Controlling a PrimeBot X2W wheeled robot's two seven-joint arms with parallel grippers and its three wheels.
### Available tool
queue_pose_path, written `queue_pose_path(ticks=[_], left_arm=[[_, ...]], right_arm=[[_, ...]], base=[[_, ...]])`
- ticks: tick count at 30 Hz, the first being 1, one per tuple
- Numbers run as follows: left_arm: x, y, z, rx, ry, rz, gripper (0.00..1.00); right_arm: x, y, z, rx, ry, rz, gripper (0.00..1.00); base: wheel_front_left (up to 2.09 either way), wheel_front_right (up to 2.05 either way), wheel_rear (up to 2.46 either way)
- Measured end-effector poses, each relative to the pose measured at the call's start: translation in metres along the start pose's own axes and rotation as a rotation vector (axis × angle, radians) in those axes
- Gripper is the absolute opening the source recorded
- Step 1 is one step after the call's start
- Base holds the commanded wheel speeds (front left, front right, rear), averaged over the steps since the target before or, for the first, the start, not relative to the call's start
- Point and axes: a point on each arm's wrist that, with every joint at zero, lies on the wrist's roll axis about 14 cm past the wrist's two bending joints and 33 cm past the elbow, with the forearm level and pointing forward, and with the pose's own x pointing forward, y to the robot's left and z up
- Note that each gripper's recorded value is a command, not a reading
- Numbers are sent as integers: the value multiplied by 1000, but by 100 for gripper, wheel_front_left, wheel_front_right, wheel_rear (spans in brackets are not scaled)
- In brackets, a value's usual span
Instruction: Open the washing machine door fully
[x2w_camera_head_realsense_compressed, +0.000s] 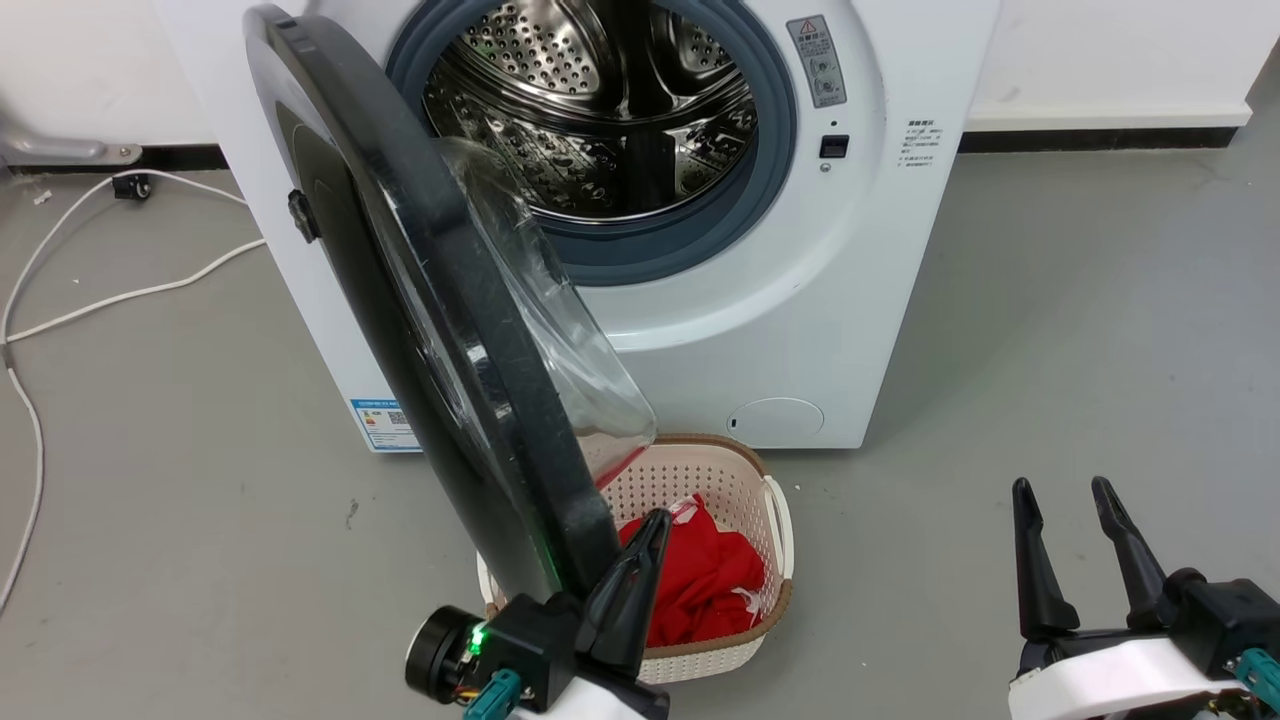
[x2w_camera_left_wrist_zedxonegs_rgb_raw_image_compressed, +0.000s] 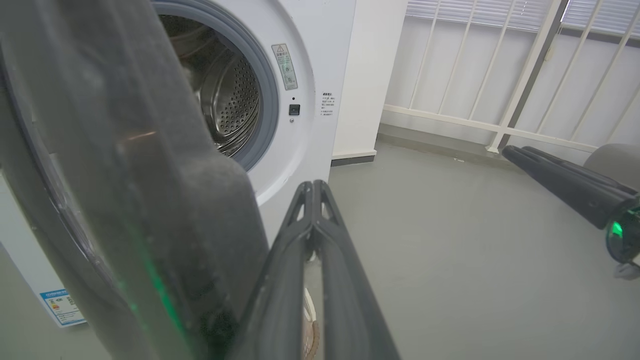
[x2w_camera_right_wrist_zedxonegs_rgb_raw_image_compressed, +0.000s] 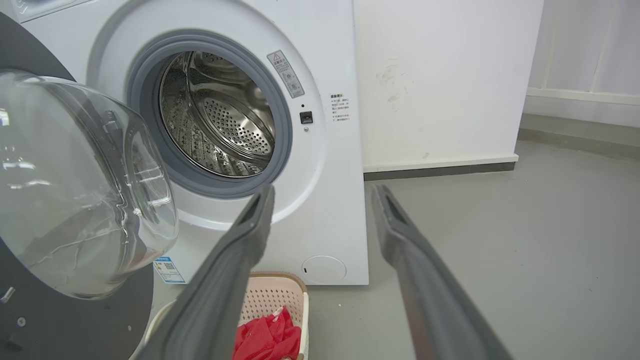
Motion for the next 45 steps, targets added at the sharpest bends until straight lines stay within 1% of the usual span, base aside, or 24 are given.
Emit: queue_pose_path(ticks=[12, 24, 34, 45], left_arm=[[-22, 21, 8, 12, -3, 103, 0], [-46, 45, 20, 16, -21, 224, 0], [-73, 73, 31, 45, -40, 363, 0], [-110, 114, 41, 92, -57, 549, 0]], right_arm=[[1, 7, -5, 12, 20, 21, 100], [15, 23, -9, 20, 29, 72, 100], [35, 56, -19, 33, 45, 172, 100], [52, 97, -29, 51, 67, 287, 100]], base=[[0, 0, 0], [0, 0, 0], [0, 0, 0], [0, 0, 0]])
